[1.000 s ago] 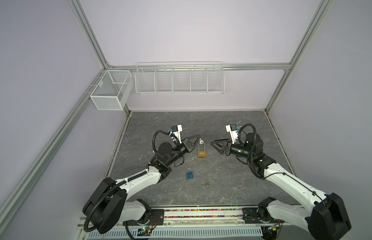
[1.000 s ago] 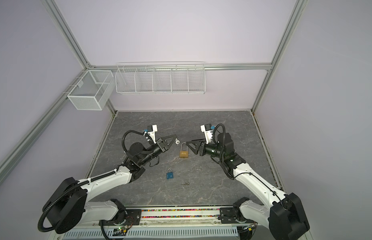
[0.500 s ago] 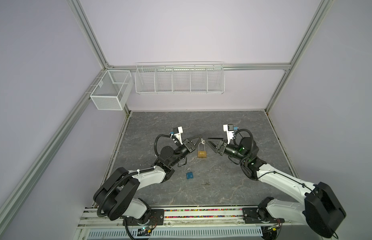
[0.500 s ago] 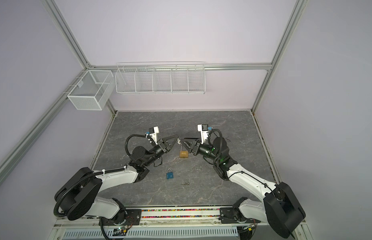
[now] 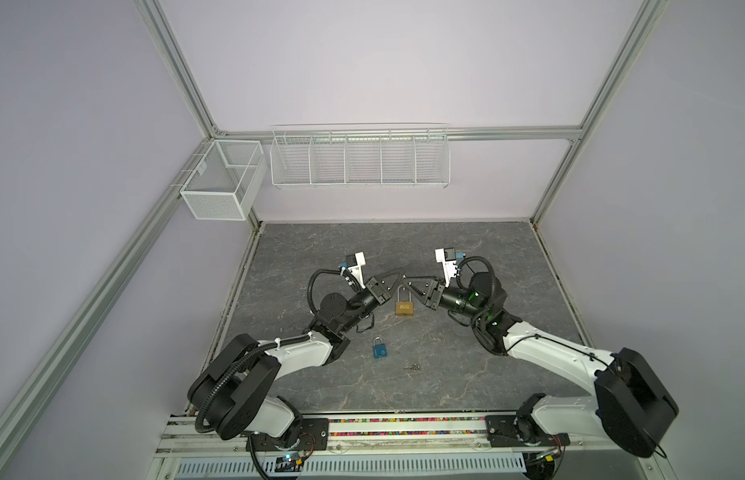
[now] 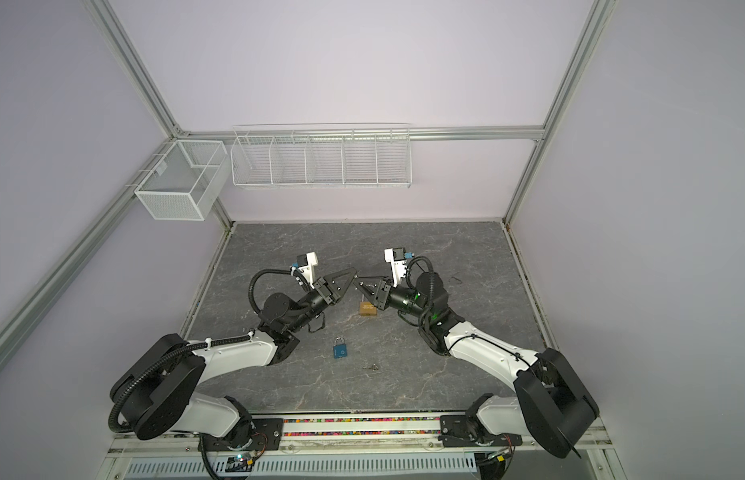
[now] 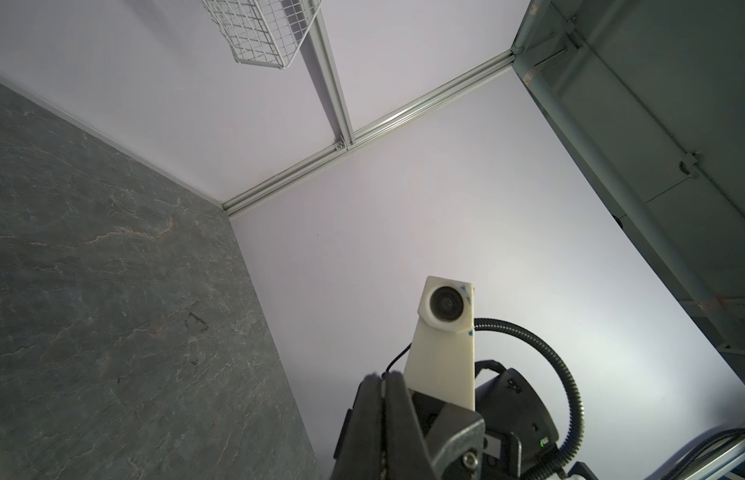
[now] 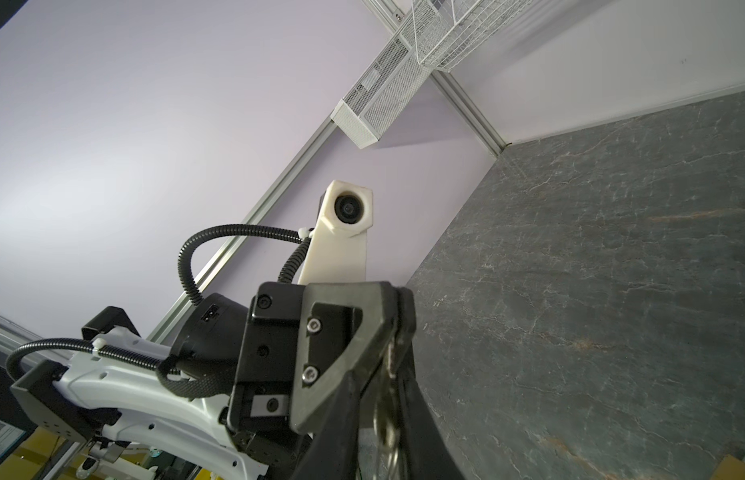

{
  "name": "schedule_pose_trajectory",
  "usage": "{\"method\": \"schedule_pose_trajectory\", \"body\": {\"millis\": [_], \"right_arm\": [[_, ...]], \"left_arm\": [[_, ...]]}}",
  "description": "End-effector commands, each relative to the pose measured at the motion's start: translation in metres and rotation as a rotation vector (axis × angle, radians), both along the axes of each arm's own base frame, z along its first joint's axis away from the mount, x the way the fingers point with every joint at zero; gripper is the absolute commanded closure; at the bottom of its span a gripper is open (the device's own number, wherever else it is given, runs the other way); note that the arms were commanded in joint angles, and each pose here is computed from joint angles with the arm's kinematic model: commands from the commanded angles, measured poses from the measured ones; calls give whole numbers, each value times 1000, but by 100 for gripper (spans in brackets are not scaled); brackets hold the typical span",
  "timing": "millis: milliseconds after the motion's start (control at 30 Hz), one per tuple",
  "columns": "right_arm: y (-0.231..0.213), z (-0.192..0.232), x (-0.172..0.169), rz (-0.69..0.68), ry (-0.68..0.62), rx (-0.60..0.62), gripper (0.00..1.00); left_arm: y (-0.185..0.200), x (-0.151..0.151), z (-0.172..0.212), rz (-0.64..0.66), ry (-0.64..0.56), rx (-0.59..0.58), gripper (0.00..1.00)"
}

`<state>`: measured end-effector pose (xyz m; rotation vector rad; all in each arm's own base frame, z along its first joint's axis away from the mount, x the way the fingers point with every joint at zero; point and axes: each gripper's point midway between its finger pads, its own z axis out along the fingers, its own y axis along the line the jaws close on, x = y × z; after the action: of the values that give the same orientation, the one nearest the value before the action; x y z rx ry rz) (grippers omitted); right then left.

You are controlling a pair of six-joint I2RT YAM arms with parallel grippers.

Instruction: Unlock with the key

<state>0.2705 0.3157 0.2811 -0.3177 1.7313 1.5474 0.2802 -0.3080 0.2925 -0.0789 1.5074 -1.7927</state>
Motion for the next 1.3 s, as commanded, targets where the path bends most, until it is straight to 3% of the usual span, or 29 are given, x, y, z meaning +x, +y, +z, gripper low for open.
{"method": "schedule_pose_trajectory", "body": {"millis": [0, 200, 733, 833, 1167, 1267], "right_arm": [[6, 18, -11, 49, -45, 40, 89], [5, 16, -13, 49, -39, 30, 93], [-4, 10, -19, 26, -28, 0, 88], [-6, 10, -19, 18, -30, -7, 93], [-7, 12, -20, 14, -32, -11, 93], [-8, 11, -20, 6, -31, -16, 93]], "left_arm": [[-1, 2, 14, 9, -26, -33, 100], [1, 2, 15, 18, -26, -34, 100], [6, 3, 17, 49, -35, -26, 100], [4, 3, 18, 40, -35, -26, 100], [3, 1, 19, 30, -43, -32, 100], [4, 1, 20, 31, -46, -31, 93]]}}
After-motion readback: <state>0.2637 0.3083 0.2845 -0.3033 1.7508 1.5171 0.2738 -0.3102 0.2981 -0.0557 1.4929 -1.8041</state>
